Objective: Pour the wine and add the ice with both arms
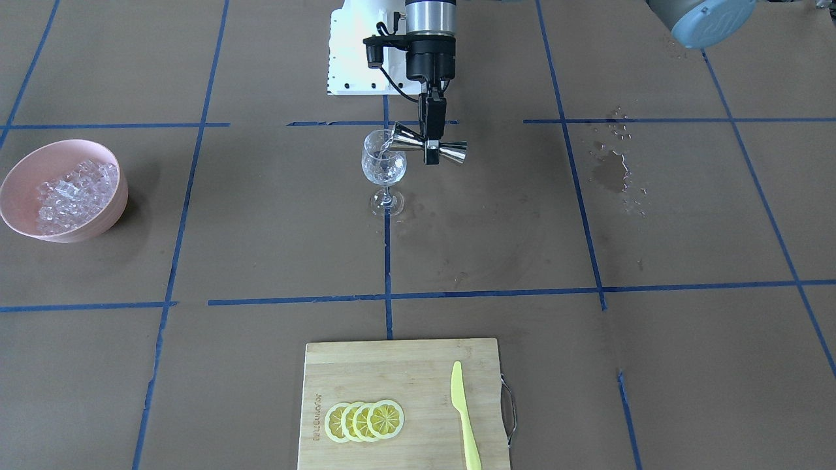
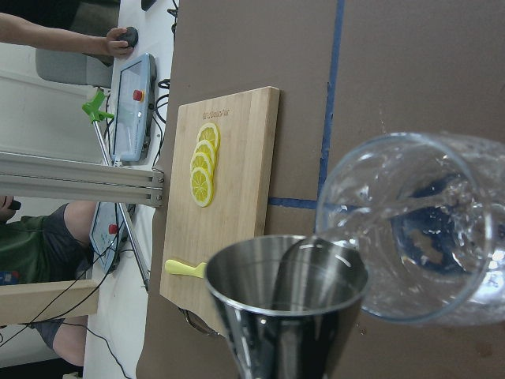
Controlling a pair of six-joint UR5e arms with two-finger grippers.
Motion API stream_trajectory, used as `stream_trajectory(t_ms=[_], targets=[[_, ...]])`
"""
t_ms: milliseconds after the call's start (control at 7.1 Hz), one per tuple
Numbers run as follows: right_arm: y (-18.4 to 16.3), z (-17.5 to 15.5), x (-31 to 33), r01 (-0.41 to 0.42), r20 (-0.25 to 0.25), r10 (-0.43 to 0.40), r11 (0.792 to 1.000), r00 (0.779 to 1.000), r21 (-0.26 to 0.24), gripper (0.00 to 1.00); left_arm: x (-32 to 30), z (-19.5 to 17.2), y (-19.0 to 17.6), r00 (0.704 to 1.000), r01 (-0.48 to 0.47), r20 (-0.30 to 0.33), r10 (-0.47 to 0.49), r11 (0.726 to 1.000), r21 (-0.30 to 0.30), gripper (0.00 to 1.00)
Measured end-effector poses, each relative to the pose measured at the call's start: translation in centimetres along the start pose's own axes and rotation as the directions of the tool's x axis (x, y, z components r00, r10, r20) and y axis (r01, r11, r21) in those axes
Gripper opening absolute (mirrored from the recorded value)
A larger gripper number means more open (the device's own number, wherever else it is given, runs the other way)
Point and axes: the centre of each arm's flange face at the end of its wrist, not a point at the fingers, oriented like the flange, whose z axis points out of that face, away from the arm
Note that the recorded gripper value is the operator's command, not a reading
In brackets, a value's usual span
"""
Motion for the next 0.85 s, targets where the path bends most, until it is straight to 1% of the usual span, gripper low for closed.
stream_trajectory(t_ms=[282,423,563,704,845], targets=[[0.0,0.0,0.0,0.0,0.001,0.0,1.0,1.0,0.0,1.0,-0.7,0.0,0.0,0.993,-0.115,0.002,0.115,0.993,-0.012,0.0],[0.0,0.1,0.1,-0.001,0.0,0.001,1.0,1.0,-0.001,1.0,-1.0,-0.1,-0.3,0.989,-0.151,0.003,0.151,0.988,-0.01,0.0],[0.0,0.1,0.1,-0.001,0.0,0.001,1.0,1.0,-0.001,1.0,-1.2,-0.2,-0.4,0.987,-0.161,0.004,0.161,0.987,-0.008,0.0],[0.0,0.1,0.1,-0.001,0.0,0.001,1.0,1.0,-0.001,1.0,-1.3,-0.3,-0.5,0.992,-0.128,0.005,0.128,0.992,-0.006,0.0],[0.0,0.1,0.1,-0.001,0.0,0.001,1.0,1.0,-0.001,1.0,-1.4,-0.3,-0.4,0.999,-0.038,0.007,0.038,0.999,-0.004,0.0]])
